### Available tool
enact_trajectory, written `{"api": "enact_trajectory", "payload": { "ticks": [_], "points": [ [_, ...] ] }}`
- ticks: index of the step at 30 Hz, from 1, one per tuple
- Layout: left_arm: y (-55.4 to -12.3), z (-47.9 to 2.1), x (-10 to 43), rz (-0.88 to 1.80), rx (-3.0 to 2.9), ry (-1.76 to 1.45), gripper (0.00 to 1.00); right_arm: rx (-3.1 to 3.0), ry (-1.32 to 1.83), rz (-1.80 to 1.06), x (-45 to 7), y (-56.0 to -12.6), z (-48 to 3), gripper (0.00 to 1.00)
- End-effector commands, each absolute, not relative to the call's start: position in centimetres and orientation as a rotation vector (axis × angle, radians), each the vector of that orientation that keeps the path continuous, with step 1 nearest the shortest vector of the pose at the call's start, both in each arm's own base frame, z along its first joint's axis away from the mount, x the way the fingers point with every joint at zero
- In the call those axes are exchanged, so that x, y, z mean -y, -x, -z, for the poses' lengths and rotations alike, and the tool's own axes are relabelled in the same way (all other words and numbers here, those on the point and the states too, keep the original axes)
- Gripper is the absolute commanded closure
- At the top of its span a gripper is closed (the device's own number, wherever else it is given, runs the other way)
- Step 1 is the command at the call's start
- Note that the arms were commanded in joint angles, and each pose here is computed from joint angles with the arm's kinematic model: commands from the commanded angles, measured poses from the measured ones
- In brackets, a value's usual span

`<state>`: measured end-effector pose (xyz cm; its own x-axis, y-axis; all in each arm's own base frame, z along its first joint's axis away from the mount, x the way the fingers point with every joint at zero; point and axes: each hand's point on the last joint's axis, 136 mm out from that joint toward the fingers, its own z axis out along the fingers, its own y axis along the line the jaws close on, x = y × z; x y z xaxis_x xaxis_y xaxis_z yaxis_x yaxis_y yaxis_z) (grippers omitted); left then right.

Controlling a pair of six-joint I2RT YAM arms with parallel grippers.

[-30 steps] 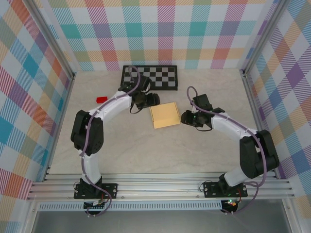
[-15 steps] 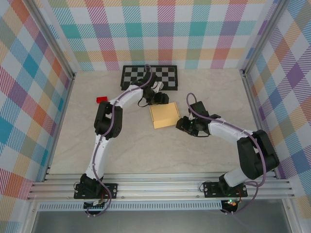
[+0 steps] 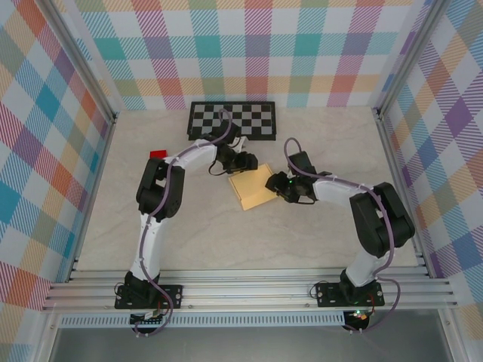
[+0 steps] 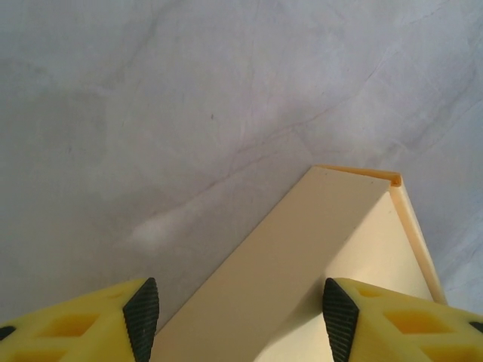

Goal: Fold the paper box

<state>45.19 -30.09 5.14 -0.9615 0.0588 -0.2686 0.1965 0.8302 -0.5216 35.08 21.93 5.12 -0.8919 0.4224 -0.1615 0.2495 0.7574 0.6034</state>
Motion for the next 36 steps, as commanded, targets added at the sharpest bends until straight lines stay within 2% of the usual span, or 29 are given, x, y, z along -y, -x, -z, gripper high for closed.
{"api": "enact_trajectory", "payload": {
  "ticks": [1,13,36],
  "points": [
    [-44.4,-6.5,29.9,0.836,-2.754,-0.159,0.39,-2.630,-0.568,-0.884,-21.9,-36.7,-5.2,0.48],
    [-41.7,-5.4,33.5,0.895,-2.777,-0.178,0.42,-2.532,-0.471,-1.149,-25.2,-38.4,-6.3,0.49],
    [-37.7,-4.4,38.8,1.072,-2.809,-0.097,0.46,-2.344,-0.380,-1.398,-30.1,-40.0,-9.5,0.49]
  ]
}}
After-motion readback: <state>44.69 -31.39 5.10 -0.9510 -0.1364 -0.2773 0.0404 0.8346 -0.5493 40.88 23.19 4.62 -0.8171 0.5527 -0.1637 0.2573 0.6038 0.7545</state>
